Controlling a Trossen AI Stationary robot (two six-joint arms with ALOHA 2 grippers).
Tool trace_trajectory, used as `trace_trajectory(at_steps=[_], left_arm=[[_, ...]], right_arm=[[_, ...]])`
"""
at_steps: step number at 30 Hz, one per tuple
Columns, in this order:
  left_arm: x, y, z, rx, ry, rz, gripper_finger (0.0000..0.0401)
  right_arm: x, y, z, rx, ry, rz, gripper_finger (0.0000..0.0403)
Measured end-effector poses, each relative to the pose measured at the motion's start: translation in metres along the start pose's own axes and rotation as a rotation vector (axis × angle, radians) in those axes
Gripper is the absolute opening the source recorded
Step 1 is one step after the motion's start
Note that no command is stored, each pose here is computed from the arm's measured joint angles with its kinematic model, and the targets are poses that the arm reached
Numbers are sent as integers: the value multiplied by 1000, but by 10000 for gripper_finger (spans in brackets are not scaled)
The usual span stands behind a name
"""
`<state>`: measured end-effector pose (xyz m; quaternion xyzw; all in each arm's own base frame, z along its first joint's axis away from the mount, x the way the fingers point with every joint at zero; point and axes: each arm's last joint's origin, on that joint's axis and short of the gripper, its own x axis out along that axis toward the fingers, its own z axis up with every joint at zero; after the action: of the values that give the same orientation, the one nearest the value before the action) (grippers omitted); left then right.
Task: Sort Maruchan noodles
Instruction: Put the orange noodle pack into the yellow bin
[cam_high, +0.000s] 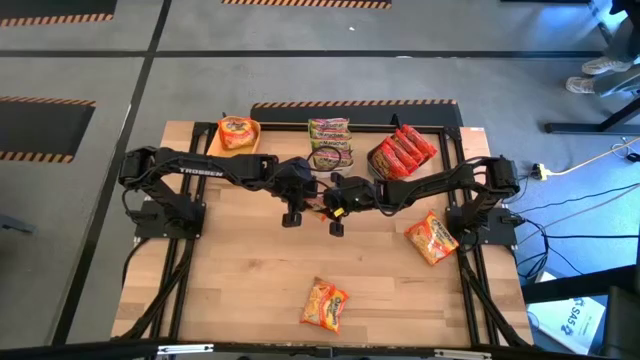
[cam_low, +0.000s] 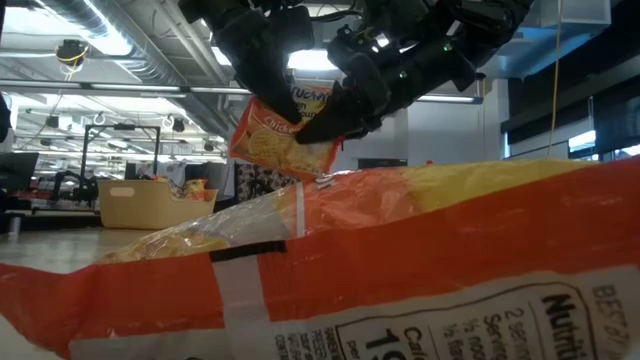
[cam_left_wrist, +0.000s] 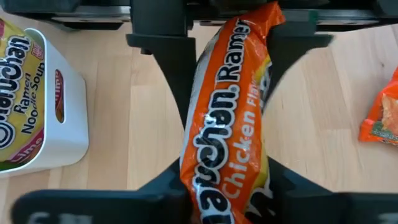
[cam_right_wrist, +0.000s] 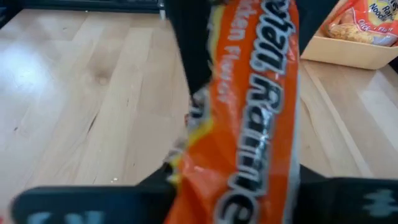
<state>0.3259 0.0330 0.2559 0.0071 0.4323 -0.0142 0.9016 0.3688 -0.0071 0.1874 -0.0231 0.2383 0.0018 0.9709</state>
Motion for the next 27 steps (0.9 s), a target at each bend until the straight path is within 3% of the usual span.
trace_trajectory(at_steps=[5,11,17,24,27], left_arm=[[-6,0,-2,13,18,13,53],[-42,0,-12,22,87,142,40],[-87,14,-35,10,130,334,45],[-122,67,-88,-134,244,621,40],[-126,91,-109,-199,320,672,42]], right_arm=[[-6,1,2,4,30,34,170],[-37,1,13,1,98,49,226],[-42,0,12,-1,139,9,238],[-30,0,7,2,125,17,238],[-23,1,3,1,125,34,238]])
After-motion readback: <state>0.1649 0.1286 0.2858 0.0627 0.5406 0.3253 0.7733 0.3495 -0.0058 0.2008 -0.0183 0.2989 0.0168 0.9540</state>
